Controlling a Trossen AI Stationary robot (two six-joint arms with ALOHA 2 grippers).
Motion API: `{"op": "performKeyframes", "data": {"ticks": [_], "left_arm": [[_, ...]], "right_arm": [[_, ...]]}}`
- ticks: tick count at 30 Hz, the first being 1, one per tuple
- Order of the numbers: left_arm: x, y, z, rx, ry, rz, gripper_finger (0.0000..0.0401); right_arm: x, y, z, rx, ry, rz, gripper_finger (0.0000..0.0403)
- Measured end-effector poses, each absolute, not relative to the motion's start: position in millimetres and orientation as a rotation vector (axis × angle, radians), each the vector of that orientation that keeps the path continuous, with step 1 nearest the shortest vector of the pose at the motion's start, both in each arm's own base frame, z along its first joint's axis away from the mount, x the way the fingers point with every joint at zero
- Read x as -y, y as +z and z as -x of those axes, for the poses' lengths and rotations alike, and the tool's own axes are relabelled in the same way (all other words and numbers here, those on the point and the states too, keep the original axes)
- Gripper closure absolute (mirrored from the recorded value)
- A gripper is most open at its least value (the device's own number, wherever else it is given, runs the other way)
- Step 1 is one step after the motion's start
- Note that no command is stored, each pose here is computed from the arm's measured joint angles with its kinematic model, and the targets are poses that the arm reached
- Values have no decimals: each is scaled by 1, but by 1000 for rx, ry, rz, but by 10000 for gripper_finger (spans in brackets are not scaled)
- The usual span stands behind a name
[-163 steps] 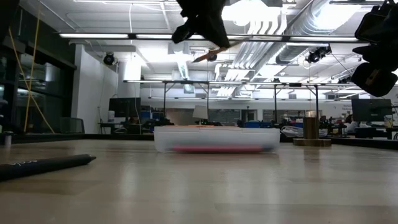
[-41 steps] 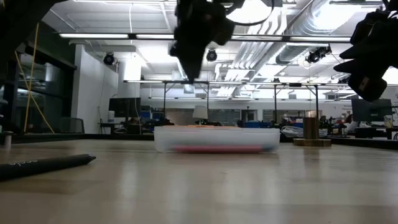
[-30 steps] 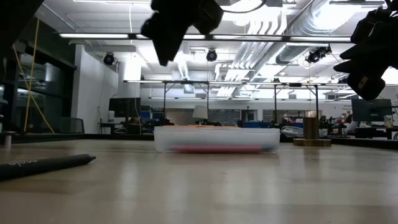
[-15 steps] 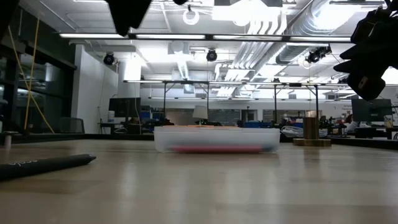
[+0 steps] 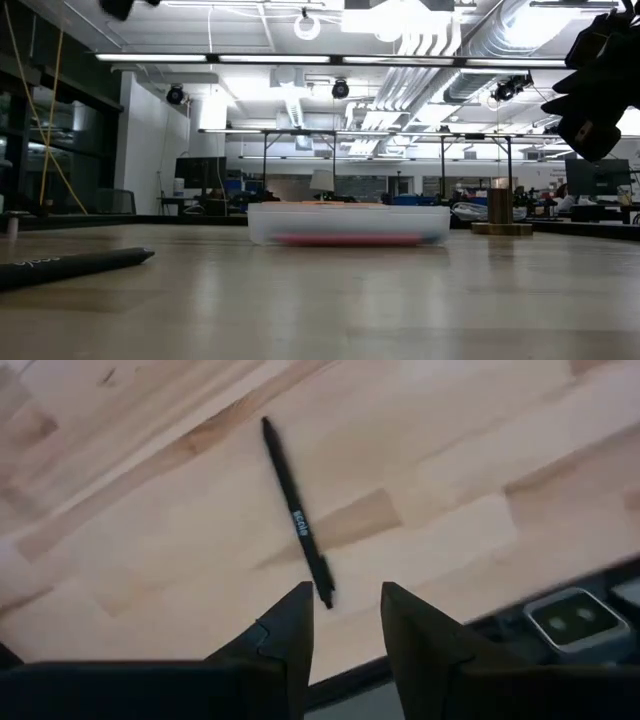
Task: Pick & place school supplies into a supply box
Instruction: Put the black pen into the container
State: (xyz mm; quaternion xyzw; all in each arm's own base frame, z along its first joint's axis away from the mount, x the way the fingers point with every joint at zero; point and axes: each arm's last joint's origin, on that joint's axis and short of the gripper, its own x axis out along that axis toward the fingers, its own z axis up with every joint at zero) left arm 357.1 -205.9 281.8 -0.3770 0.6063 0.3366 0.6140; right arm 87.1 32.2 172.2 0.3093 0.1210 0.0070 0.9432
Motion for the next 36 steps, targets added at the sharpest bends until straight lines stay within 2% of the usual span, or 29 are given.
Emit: {"op": "performKeyframes", "data": {"ticks": [16,22,29,36], "left_arm": [[209,222,-353,-1453,854,868,252],[210,192,-353,-1459,824,912,252],[205,168,-344,-1474,935,928,253],[206,156,-347,-1435,872,963,273]], "right_arm": [[-34,172,-87,-270,69,-636,325],[-34,172,-87,-271,71,-636,325],[-34,172,-87,-271,75,-640,325],[-34,173,-87,-269,74,-662,325]]}}
